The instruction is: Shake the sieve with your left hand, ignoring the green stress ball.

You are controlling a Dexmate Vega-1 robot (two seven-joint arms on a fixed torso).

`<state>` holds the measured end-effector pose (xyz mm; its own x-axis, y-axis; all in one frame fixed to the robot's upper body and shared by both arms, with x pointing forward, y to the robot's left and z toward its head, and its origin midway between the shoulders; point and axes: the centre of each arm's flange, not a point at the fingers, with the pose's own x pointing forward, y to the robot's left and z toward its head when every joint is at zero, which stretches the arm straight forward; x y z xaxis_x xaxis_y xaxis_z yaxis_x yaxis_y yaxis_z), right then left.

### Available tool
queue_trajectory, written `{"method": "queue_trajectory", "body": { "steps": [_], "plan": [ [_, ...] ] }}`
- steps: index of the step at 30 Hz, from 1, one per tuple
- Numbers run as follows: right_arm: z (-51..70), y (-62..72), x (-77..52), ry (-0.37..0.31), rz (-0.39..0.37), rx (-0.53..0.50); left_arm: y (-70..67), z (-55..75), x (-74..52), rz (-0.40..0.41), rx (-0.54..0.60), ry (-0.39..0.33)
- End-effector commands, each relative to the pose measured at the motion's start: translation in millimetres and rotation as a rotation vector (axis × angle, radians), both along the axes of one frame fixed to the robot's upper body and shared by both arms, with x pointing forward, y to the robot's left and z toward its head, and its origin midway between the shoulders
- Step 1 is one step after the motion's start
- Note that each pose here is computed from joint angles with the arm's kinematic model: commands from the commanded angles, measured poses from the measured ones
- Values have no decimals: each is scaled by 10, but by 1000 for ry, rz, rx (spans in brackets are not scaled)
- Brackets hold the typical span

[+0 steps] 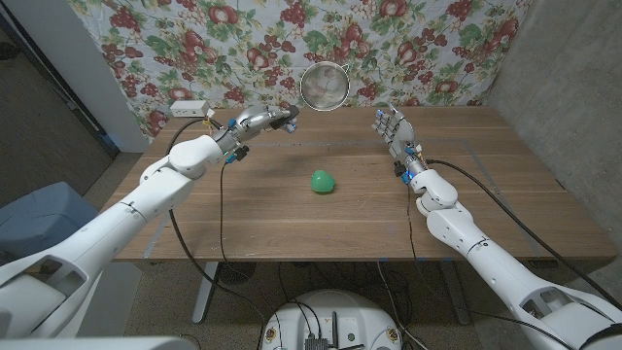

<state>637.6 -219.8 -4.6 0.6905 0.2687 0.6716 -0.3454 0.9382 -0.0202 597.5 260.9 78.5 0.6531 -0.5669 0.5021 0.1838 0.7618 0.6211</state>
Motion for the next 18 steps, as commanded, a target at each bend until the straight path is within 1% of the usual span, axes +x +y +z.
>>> {"method": "queue_trajectory", "body": {
  "steps": [1,6,9,12,18],
  "plan": [
    [6,18,36,4,1,1,4,34,5,-6,4,-19],
    [3,19,43,7,0,3,14,24,25,13,2,-8],
    [-6,20,49,10,1,5,27,13,32,51,-11,10],
    [-9,21,50,10,0,5,46,-4,28,114,-31,50],
    [-11,27,49,10,-1,6,72,-29,43,180,-38,135]
  ]
}}
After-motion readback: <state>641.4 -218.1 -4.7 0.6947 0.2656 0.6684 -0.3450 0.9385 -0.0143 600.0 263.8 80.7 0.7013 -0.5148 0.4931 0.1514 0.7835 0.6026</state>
